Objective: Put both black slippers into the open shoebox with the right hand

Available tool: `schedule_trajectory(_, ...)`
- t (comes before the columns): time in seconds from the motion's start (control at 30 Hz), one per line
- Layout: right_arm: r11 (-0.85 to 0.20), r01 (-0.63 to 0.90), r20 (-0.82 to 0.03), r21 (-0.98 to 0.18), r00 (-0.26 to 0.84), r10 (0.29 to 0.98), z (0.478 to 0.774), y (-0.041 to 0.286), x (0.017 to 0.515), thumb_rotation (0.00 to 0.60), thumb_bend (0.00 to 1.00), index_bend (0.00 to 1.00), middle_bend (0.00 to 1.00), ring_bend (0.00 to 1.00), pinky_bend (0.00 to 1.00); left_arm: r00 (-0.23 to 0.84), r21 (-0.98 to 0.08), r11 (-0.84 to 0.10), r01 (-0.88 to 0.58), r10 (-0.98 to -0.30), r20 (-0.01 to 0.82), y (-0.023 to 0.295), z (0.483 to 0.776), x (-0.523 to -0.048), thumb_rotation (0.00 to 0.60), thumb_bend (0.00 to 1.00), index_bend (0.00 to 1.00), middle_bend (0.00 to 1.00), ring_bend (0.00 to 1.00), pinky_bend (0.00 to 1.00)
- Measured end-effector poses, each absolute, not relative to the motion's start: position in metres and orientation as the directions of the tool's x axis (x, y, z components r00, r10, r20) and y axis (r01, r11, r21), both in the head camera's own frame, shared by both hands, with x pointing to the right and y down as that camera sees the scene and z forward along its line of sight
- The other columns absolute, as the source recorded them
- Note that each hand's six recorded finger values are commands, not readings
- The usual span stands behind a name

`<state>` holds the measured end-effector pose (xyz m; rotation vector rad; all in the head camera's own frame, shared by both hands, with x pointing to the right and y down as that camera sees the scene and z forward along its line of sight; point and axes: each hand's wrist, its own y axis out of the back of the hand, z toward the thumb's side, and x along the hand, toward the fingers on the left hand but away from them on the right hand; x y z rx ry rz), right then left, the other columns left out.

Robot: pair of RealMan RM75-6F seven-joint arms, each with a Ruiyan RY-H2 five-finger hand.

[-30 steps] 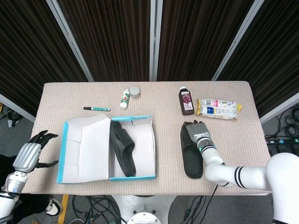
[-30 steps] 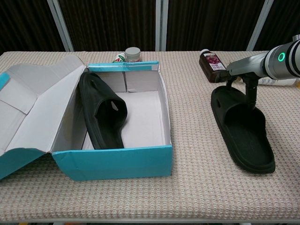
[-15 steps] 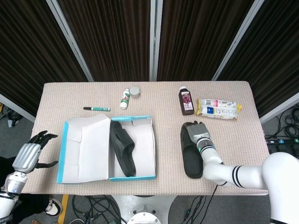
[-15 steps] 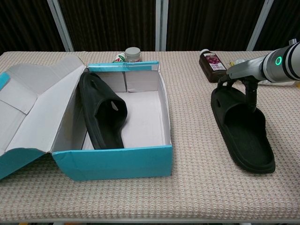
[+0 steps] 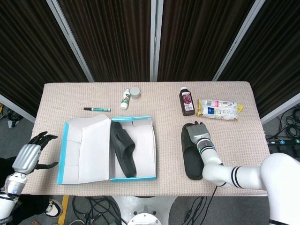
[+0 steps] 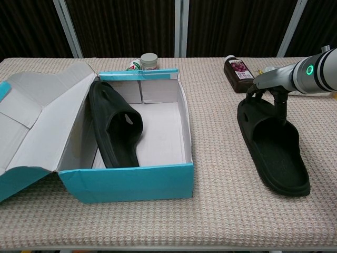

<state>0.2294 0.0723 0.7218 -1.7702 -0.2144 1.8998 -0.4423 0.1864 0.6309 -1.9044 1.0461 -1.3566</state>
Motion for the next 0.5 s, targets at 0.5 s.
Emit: schedule_trajectory(0.5, -0.806, -0.266, -0.840, -0.529, 0.029, 0.541, 0.7192, 0.0687, 0.2263, 0.600, 0.10, 0.47, 0.42, 0.24, 0.16, 0.181, -0.798, -0.541, -0.266, -0.841, 0.510, 0.1866, 0.6323, -0.4405, 0.600, 0.00, 0.21, 0.21, 0.09, 0.18)
